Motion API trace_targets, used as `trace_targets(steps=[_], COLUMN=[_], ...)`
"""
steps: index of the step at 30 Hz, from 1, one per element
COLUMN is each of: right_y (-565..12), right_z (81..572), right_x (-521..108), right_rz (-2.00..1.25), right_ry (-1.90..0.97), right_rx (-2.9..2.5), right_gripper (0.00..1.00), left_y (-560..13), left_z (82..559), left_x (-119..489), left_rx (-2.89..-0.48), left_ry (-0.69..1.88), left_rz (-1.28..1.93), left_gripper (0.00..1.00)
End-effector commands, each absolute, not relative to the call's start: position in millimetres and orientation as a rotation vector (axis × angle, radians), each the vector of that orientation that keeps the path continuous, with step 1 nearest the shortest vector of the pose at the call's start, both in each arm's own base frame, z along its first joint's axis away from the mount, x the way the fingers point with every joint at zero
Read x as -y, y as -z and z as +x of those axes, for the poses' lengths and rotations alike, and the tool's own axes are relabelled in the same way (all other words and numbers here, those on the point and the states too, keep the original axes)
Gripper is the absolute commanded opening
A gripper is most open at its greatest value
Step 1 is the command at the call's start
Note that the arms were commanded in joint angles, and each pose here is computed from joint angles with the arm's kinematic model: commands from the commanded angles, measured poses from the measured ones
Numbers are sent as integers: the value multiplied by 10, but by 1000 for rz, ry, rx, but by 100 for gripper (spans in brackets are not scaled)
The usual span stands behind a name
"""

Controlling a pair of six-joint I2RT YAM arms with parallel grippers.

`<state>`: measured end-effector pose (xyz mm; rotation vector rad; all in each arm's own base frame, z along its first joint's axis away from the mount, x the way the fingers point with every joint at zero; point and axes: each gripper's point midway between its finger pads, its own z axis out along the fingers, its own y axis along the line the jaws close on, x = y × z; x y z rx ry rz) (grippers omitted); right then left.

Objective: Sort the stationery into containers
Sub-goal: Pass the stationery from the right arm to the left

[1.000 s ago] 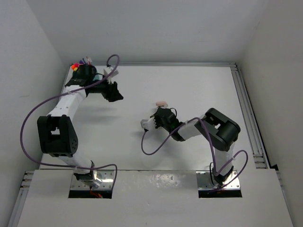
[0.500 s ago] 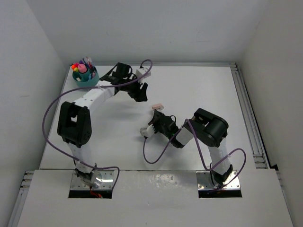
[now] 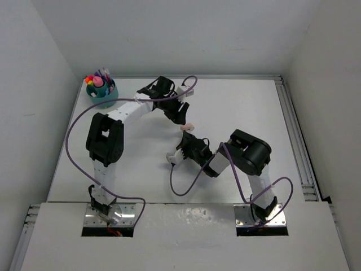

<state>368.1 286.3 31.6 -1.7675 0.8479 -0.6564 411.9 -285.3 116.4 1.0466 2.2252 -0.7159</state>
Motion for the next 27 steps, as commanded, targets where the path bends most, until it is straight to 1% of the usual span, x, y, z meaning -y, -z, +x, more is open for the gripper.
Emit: trace_targets(steps=[1,9,15,21,27], right_y=[-490,-481,-499,-500,-510], right_z=[3708,3706,3714,3708,3713], right_x=[-2969,-2977,-2986,-2995,-3022], right_rz=[-1705,-1712,-1708,-1710,-1711], right_ry=[647,644,643,636,632], right_rx=[-821,-817,-817,-815,-804], right_gripper=[0,0,0,0,0], left_y=[-1269,-1204,-1095,-983,-1019], left_z=[4098,4012,3965,4011,4141], left_x=[2915,3009,3072,3110,3159], left_rx=[-2215,-2218,-2228,-2252,-2238], left_ry=[719,771,765,755,742], left_rz=[1076,1141,1177,1167,1152], left_gripper=[60,59,59,59,59])
